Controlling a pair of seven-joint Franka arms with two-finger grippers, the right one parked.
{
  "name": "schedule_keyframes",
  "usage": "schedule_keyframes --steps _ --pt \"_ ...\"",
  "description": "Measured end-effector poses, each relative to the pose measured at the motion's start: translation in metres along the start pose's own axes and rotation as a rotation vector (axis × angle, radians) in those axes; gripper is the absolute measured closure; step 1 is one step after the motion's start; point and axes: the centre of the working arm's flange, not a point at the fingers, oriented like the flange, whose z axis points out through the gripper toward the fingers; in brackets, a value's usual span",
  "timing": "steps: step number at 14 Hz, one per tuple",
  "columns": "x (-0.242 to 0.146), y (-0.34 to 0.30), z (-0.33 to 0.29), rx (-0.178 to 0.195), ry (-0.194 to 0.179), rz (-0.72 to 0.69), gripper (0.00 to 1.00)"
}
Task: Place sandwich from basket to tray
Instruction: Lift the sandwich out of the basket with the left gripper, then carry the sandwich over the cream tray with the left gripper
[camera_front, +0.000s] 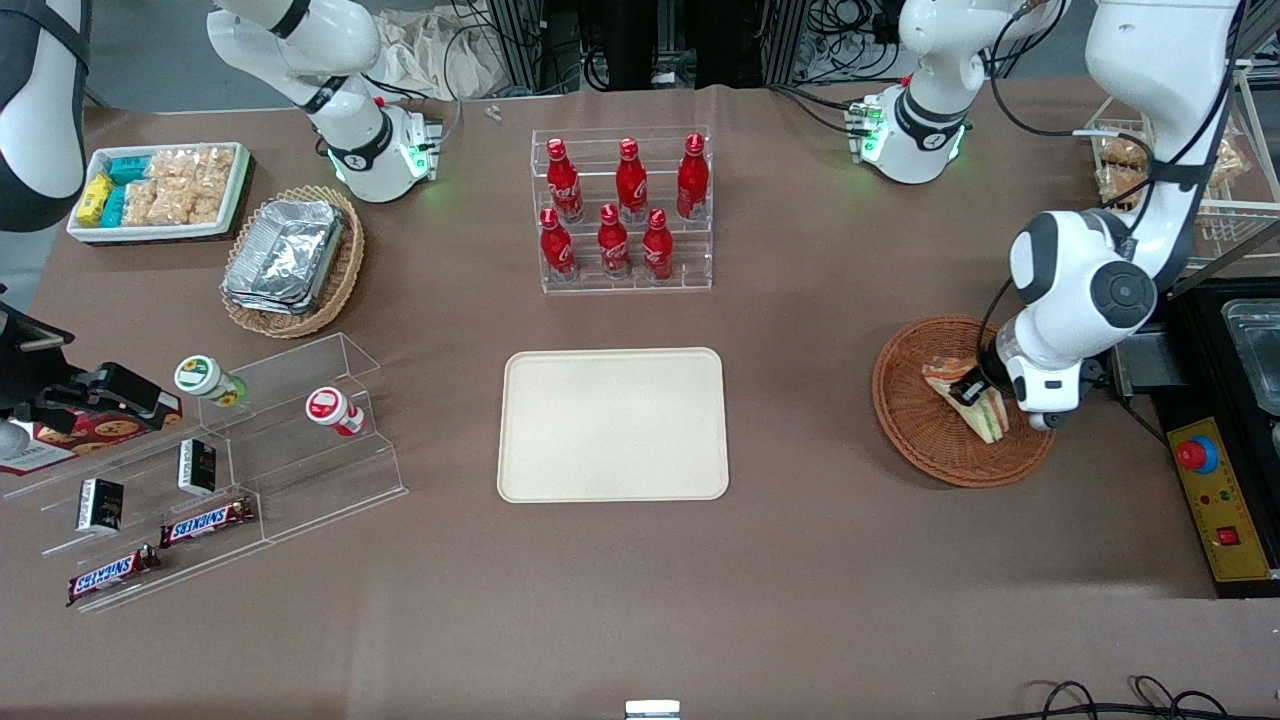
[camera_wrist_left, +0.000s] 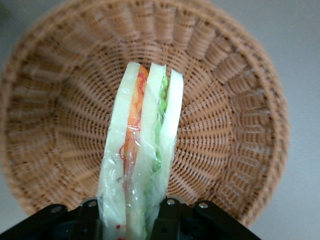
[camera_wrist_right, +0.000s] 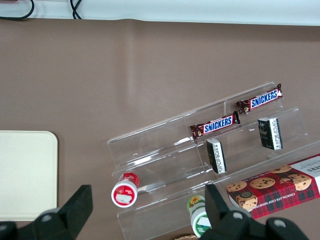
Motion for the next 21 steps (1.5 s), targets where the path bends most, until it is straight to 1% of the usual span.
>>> schedule_keyframes --steps 1,2,4,6,7,8,10,11,13,14,15,16,17,18,21 --pt "0.002 0.002 -0.025 0.014 0.002 0.024 0.76" --pt "0.003 0.004 -0.055 0.028 0.005 0.065 0.80" --pt "0.003 0.007 -0.126 0.059 0.006 0.167 0.80" --pt "-0.001 0.013 -0.200 0.079 -0.008 0.286 0.80" --pt "-0.009 0.022 -0.232 0.078 -0.014 0.347 0.80" --pt "-0.023 0.036 -0.258 0.072 -0.011 0.405 0.80" --pt "-0.072 0.079 -0.284 0.051 0.008 0.529 0.80" --pt "-0.104 0.102 -0.285 0.043 0.008 0.589 0.80" --pt "-0.164 0.143 -0.270 0.043 -0.024 0.660 0.80" --pt "-0.191 0.163 -0.257 0.041 -0.051 0.677 0.80" --pt "-0.211 0.184 -0.244 0.032 -0.080 0.692 0.80" --pt "-0.226 0.206 -0.228 0.014 -0.110 0.710 0.80" --pt "-0.236 0.229 -0.207 -0.008 -0.128 0.731 0.80" --pt "-0.243 0.251 -0.181 -0.022 -0.129 0.754 0.80" --pt "-0.261 0.298 -0.091 -0.042 -0.112 0.802 0.80"
